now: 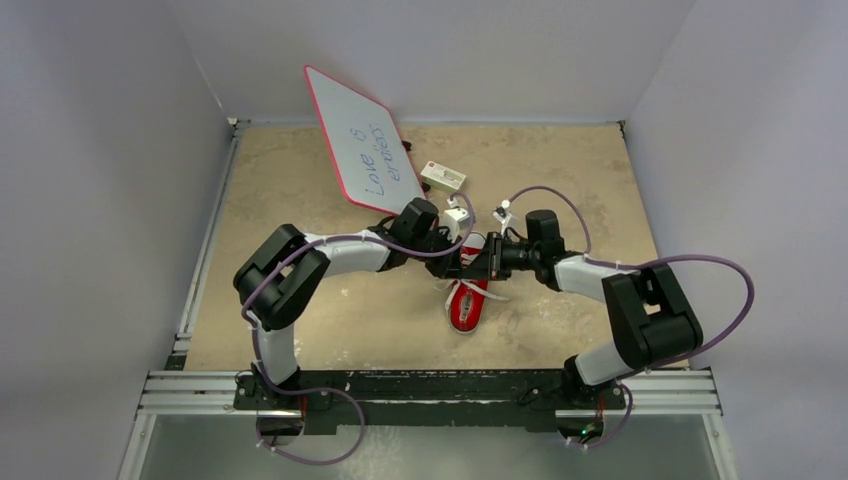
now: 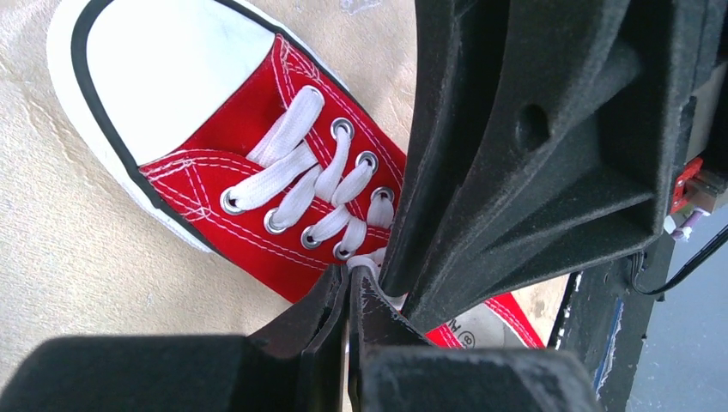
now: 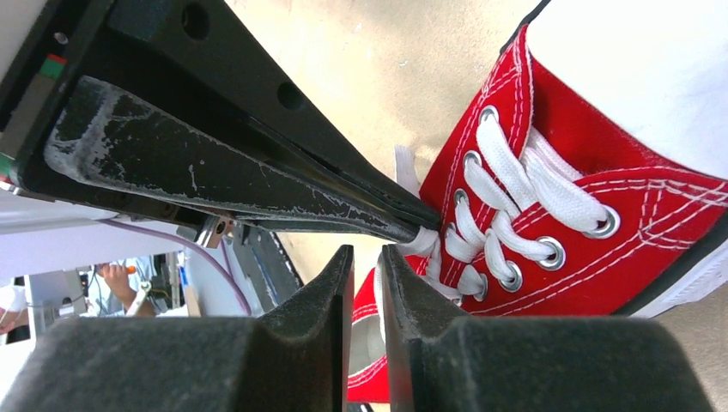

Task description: Tie the shoes

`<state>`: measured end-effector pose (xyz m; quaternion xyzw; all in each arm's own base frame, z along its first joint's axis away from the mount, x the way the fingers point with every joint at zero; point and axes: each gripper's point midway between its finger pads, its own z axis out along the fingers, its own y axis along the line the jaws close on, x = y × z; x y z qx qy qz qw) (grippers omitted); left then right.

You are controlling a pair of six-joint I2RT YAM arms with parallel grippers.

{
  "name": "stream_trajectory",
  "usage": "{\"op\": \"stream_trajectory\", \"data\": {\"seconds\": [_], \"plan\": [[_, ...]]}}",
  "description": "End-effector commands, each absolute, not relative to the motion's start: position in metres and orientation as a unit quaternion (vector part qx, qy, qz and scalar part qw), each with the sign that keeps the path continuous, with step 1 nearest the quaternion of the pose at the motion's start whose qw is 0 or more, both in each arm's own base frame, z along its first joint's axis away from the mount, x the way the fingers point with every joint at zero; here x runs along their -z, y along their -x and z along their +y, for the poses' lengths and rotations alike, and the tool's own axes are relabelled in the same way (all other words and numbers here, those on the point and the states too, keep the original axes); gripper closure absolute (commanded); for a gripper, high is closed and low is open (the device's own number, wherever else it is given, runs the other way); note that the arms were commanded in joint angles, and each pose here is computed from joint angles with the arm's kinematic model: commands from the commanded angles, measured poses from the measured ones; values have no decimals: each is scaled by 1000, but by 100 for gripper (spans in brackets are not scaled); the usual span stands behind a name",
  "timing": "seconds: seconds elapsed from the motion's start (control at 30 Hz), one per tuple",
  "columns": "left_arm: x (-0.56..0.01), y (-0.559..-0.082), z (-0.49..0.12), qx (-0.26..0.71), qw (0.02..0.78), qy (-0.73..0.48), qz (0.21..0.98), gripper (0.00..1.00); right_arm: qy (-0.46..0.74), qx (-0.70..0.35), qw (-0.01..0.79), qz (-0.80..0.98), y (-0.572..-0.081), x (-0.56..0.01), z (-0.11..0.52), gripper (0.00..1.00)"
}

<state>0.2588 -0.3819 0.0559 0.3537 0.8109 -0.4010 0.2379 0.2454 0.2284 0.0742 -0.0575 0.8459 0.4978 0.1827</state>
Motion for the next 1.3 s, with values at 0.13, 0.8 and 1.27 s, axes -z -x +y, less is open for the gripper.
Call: {"op": "stream_trajectory", "data": {"seconds": [0.13,0.8,1.27], "plan": [[-95,-271,-403,470,310,-311,766,100,64,-558,172,809,-239,-97,241,82],[-92,-274,-385,420,343,-331,773,100,79,-435,196,876,-269,-92,192,67],[-92,-269,-387,415,345,-356,763,100,112,-482,161,854,-271,-86,206,87]]}}
